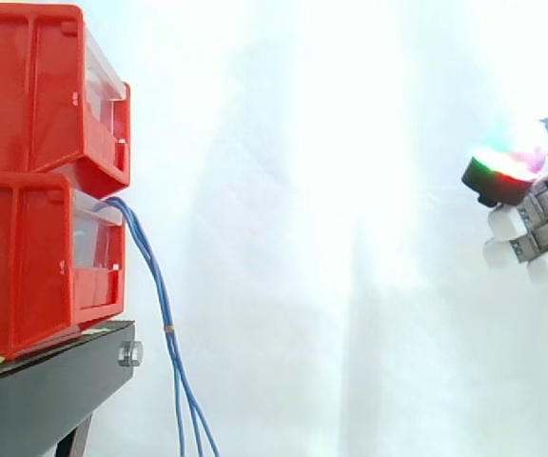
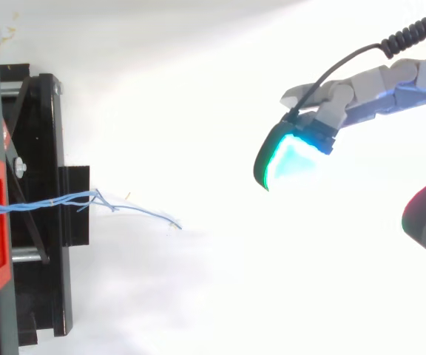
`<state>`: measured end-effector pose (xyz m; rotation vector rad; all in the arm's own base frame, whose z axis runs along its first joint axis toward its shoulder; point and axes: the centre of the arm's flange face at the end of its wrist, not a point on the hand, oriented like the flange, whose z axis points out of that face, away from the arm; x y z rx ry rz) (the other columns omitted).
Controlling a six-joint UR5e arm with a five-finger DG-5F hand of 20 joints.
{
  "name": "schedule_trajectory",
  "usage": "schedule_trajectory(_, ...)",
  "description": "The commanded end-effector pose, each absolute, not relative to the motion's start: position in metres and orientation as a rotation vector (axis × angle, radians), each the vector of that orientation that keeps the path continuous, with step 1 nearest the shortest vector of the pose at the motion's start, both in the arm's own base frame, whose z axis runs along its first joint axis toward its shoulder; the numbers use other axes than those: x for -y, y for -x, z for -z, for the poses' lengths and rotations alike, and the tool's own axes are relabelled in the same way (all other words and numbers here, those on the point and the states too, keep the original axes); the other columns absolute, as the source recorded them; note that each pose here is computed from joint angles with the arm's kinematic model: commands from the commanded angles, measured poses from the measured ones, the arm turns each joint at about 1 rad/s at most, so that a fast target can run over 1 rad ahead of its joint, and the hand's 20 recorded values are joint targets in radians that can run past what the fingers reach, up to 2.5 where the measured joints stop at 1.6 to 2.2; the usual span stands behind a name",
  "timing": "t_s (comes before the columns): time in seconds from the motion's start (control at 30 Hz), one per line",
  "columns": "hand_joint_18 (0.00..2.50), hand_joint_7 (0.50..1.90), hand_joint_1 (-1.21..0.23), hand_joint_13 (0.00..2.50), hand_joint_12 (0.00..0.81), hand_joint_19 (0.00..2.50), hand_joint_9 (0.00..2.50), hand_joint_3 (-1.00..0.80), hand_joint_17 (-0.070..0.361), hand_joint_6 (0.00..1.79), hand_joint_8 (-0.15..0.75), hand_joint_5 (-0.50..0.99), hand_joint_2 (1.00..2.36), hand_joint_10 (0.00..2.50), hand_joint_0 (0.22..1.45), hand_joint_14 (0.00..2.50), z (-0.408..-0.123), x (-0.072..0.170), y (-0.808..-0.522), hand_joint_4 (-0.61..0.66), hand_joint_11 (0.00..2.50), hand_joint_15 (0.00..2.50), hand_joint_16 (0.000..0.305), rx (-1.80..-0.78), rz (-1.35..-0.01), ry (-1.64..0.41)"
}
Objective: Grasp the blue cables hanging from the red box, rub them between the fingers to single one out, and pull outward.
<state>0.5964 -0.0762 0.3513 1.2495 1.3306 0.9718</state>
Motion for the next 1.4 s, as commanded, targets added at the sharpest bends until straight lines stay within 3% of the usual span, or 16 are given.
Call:
schedule_trajectory(0.0, 0.00, 0.68, -0.45, 0.08, 0.339, 0.21, 0.34, -0.47, 0.119, 0.50, 0.223, -0.23, 1.00, 0.00, 0.46, 0.00, -0.350, 0.076, -0.593, 0.11, 0.07, 0.13, 0.053, -1.361, -0.952, -1.253)
schedule_trajectory(0.43, 0.00, 0.62, -0.41, 0.00, 0.343, 0.20, 0.21, -0.49, 0.114, 0.50, 0.215, -0.22, 1.00, 0.00, 0.45, 0.00, -0.347, 0.078, -0.590, 0.12, 0.00, 0.09, 0.051, -1.383, -0.938, -1.268)
schedule_trajectory(0.57, 0.00, 0.71, -0.41, 0.00, 0.337, 0.18, 0.20, -0.50, 0.115, 0.50, 0.214, -0.21, 1.00, 0.00, 0.46, 0.00, -0.348, 0.069, -0.593, 0.13, 0.00, 0.08, 0.051, -1.418, -1.021, -1.233)
schedule_trajectory(0.7, 0.00, 0.70, -0.43, 0.00, 0.342, 0.18, 0.30, -0.49, 0.119, 0.50, 0.225, -0.22, 1.00, 0.00, 0.46, 0.00, -0.350, 0.065, -0.598, 0.12, 0.00, 0.08, 0.053, -1.392, -1.072, -1.217)
schedule_trajectory(0.93, 0.02, 0.68, -0.52, 0.18, 0.307, 0.18, 0.50, -0.46, 0.106, 0.50, 0.211, -0.20, 1.00, 0.00, 0.50, 0.00, -0.303, 0.059, -0.616, 0.10, 0.02, 0.09, 0.047, -1.410, -1.090, -1.287)
schedule_trajectory(1.13, 0.24, 0.69, -0.55, 0.42, 0.279, 0.23, 0.63, -0.43, 0.090, 0.50, 0.209, -0.19, 1.00, 0.00, 0.55, 0.01, -0.307, 0.055, -0.623, 0.13, 0.10, 0.16, 0.040, -1.352, -1.142, -1.271)
schedule_trajectory(1.37, 0.25, 0.71, -0.57, 0.44, 0.276, 0.28, 0.62, -0.42, 0.087, 0.50, 0.202, -0.17, 1.01, 0.00, 0.56, 0.01, -0.289, 0.061, -0.627, 0.14, 0.12, 0.22, 0.038, -1.362, -1.116, -1.292)
